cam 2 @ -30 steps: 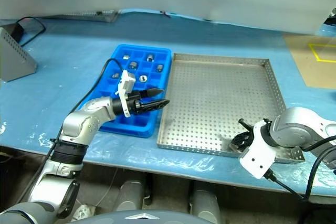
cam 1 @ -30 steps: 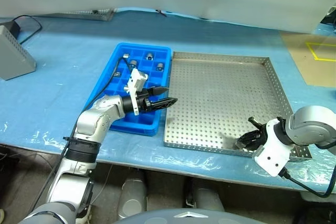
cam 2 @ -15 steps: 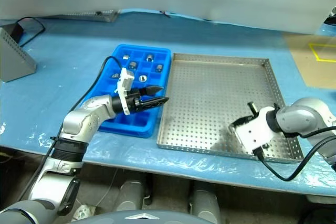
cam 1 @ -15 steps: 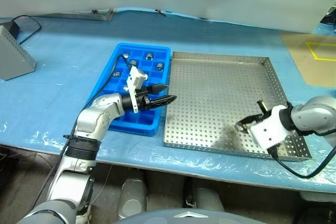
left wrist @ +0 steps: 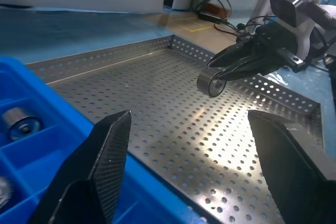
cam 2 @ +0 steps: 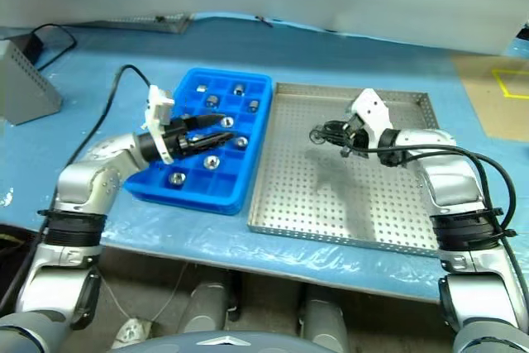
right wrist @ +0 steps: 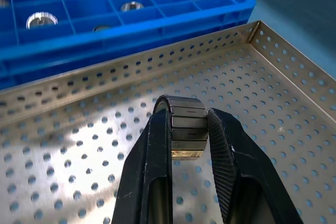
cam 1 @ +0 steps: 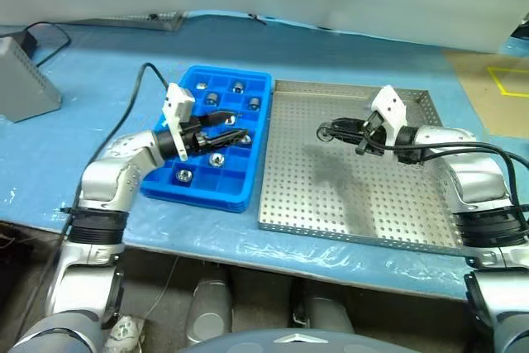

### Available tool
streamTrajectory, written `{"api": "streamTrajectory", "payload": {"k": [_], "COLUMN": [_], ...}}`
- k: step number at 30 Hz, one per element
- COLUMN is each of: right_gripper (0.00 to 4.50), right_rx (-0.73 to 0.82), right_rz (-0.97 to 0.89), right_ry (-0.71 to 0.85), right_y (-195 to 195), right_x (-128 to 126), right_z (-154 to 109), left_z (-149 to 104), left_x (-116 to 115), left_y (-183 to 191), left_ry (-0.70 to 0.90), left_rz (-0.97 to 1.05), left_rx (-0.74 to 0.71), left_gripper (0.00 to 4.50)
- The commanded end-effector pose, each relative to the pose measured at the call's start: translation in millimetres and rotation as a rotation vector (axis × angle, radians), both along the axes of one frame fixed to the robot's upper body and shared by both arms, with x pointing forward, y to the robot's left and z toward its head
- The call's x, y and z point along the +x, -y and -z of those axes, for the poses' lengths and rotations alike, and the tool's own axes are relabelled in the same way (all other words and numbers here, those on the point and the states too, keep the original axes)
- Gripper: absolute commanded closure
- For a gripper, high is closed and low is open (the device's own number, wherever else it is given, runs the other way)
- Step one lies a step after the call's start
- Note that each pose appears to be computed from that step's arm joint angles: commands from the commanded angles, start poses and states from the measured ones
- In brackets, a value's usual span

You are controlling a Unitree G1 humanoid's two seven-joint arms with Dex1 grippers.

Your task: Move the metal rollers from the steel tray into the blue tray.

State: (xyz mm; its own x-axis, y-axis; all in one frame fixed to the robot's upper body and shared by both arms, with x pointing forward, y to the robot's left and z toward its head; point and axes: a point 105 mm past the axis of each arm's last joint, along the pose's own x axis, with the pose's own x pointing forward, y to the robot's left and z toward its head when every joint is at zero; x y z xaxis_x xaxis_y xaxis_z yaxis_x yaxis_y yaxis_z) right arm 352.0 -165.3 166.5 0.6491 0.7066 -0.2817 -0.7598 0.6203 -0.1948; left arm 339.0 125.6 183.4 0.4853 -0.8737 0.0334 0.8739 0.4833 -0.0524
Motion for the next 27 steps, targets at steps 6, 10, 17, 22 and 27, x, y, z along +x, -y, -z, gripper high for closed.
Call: {"api": "streamTrajectory", "payload": {"k": [6, 10, 17, 22, 27], "right_gripper": [3.92, 3.92, 3.92, 3.92, 3.92], "right_rx": [0.255, 0.221, 0.121, 0.070, 0.058], "right_rz": [-0.326, -0.531, -0.541, -0.525, -0.524], "right_ry": [0.000, -0.116, -0.151, -0.118, -0.117], "right_y": [-90, -114, -124, -123, -120], "right_x": [-31, -63, -52, -43, -42], "right_z": [-35, -27, 6, 14, 14], "left_z": [-4, 9, 19, 24, 25], "left_x": [-40, -55, -70, -76, -75], "left_y": [-38, -47, -38, -34, -32], "left_ry": [0.006, -0.042, -0.068, -0.082, -0.083], "left_rz": [-0.083, -0.102, -0.083, -0.074, -0.076], "left_rx": [0.055, 0.080, 0.087, 0.078, 0.071], "left_gripper": [0.76, 0.76, 0.76, 0.76, 0.76]}}
